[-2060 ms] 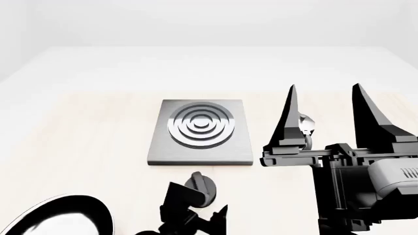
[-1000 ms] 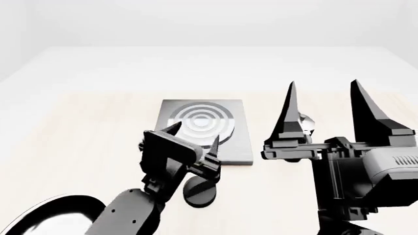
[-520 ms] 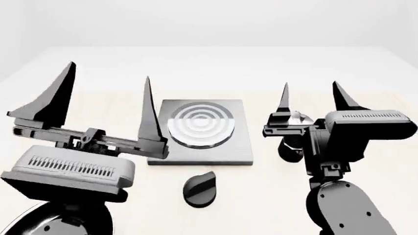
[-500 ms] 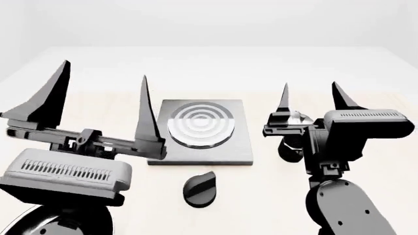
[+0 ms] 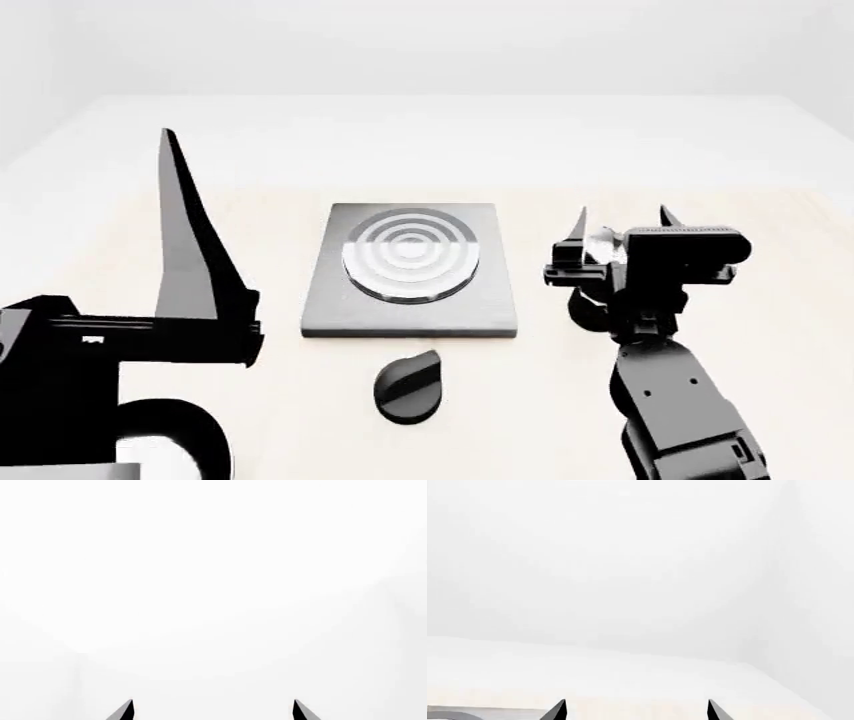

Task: Turn on the stove and put the moka pot on it.

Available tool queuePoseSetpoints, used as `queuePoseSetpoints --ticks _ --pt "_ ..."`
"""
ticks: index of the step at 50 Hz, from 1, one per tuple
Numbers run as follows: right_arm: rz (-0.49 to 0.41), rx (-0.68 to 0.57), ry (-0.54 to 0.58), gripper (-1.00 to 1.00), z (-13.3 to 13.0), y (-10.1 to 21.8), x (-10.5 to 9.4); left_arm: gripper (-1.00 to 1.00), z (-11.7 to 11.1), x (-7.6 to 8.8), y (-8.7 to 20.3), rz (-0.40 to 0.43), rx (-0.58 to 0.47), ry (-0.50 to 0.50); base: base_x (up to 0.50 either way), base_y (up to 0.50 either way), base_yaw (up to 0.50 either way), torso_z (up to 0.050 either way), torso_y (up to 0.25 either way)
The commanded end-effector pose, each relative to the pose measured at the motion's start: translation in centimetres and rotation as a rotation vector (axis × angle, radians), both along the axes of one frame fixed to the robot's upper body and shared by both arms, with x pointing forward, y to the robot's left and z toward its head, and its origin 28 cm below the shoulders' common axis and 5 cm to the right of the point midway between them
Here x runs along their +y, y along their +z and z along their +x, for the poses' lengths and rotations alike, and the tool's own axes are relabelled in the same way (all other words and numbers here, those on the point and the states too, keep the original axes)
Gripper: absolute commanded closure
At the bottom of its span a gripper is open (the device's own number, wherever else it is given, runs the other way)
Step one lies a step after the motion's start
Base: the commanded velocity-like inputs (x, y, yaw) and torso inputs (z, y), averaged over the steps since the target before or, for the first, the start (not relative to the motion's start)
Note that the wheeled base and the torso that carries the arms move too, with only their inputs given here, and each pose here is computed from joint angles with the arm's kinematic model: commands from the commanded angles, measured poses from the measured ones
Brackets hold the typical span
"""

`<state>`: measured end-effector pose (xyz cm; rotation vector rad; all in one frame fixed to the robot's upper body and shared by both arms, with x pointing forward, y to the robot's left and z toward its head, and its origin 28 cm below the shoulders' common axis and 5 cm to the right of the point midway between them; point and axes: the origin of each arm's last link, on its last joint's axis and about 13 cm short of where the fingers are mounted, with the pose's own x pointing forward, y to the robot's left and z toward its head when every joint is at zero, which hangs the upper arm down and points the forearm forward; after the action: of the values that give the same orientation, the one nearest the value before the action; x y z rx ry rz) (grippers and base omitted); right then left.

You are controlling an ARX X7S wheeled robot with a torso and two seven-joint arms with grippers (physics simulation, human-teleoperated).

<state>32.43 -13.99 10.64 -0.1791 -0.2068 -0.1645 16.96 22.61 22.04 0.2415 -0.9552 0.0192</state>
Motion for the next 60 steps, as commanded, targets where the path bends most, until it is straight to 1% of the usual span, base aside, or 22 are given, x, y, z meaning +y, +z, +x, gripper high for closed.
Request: queuePoseSetpoints --ticks 1,3,4,6,11,13,16,18,22,25,26,29,60 --pt "-0.02 0.078 -0.05 -1.0 0.9 -3.2 -1.0 -1.0 -1.2 0.4 0.5 0.008 -0.04 0.027 0.0 0.0 0.0 0.0 0.0" --pt "-0.019 0.082 -0.054 -1.0 1.0 -3.0 -1.1 -1.0 -1.2 0.4 0.5 0.009 -0.039 0.028 0.0 0.0 0.0 0.0 0.0" --pt "-0.018 0.088 -0.058 -1.0 0.8 -4.0 -1.2 -1.0 -1.2 0.4 0.5 0.007 -0.039 0.029 0.0 0.0 0.0 0.0 0.0" --pt "-0.02 0.094 -0.059 -1.0 0.8 -3.6 -1.2 -1.0 -1.2 0.4 0.4 0.004 -0.038 0.028 0.0 0.0 0.0 0.0 0.0" --pt "-0.02 0.111 -0.066 -1.0 0.6 -4.3 -1.4 -1.0 -1.0 0.4 0.4 0.0 -0.034 0.025 0.0 0.0 0.0 0.0 0.0" --pt "-0.019 0.116 -0.068 -1.0 0.6 -5.3 -1.5 -1.0 -1.0 0.4 0.3 0.0 -0.034 0.024 0.0 0.0 0.0 0.0 0.0" --pt "-0.02 0.127 -0.073 -1.0 0.6 -5.1 -1.6 -1.0 -1.0 0.4 0.3 -0.001 -0.03 0.024 0.0 0.0 0.0 0.0 0.0" --pt "-0.02 0.132 -0.074 -1.0 0.3 -6.3 -1.7 -1.0 -0.9 0.3 0.2 -0.001 -0.026 0.024 0.0 0.0 0.0 0.0 0.0" --pt "-0.021 0.136 -0.075 -1.0 0.4 -5.6 -1.8 -1.0 -0.8 0.3 0.1 -0.001 -0.025 0.02 0.0 0.0 0.0 0.0 0.0" --pt "-0.019 0.142 -0.077 -1.0 0.4 -5.9 -1.8 -1.0 -0.7 0.2 0.1 -0.002 -0.023 0.018 0.0 0.0 0.0 0.0 0.0" --pt "-0.019 0.145 -0.077 -1.0 0.2 -6.7 -1.8 -1.0 -0.8 0.2 0.2 -0.003 -0.022 0.017 0.0 0.0 0.0 0.0 0.0" --pt "-0.018 0.15 -0.077 -1.0 0.3 -6.3 -1.8 -1.0 -0.7 0.2 0.1 -0.003 -0.018 0.016 0.0 0.0 0.0 0.0 0.0" --pt "-0.004 0.203 -0.08 -1.0 -0.4 -8.7 -1.9 -1.0 -0.5 0.3 -0.4 -0.025 0.001 0.009 0.0 0.0 0.0 0.0 0.0"
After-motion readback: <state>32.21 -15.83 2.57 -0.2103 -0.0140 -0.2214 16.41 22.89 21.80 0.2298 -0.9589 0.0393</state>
